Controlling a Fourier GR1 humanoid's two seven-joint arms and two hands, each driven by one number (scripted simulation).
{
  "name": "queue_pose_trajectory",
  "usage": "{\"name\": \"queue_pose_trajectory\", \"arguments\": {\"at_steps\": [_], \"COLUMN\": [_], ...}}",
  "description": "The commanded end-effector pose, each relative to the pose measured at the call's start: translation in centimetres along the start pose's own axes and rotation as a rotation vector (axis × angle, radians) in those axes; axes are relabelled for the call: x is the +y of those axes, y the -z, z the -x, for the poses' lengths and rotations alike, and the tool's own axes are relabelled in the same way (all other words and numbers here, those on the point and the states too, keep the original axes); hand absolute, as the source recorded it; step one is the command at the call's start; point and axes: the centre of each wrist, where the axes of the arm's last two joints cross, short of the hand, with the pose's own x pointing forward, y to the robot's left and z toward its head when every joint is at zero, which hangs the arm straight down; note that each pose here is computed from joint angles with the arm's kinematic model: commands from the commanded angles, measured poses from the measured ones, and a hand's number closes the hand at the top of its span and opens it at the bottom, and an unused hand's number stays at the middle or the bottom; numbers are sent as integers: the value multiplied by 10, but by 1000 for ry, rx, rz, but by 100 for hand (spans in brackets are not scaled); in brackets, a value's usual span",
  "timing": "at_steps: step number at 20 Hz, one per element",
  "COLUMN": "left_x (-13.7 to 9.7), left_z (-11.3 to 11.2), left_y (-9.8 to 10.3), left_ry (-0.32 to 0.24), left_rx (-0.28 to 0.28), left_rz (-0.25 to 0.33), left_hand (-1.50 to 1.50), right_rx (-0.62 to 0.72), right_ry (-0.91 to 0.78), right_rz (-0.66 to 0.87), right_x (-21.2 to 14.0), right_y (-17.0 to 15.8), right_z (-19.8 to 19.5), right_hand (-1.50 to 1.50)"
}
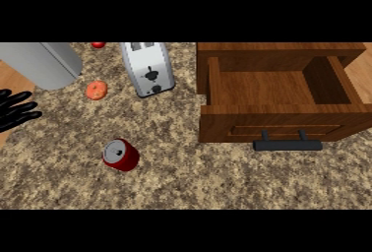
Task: Pick up the can, place it into the drawer and close the drawer
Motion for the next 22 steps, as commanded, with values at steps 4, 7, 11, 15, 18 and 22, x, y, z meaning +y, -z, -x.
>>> {"name": "queue_pose_trajectory", "arguments": {"at_steps": [4,7,11,15,18,22], "left_x": [-10,-6,-23,-19,-28,-25], "left_z": [10,8,33,47,70,85], "left_y": [23,30,56,51,62,81], "left_ry": [-97,-122,-158,-145,-146,-125], "left_rx": [54,80,95,107,125,129], "left_rz": [27,30,39,13,16,6], "left_hand": [-150,-150,-150,-150,-150,-150], "right_rx": [-26,-6,5,0,-7,-4], "right_ry": [-1,2,8,-9,-5,7], "right_rz": [-2,2,1,23,0,4], "right_x": [-27,-16,-5,-25,-31,-28], "right_y": [-10,-13,-19,-33,-22,-25], "right_z": [5,0,-7,-20,-6,-7], "right_hand": [-150,-150,-150,-150,-150,-150]}}
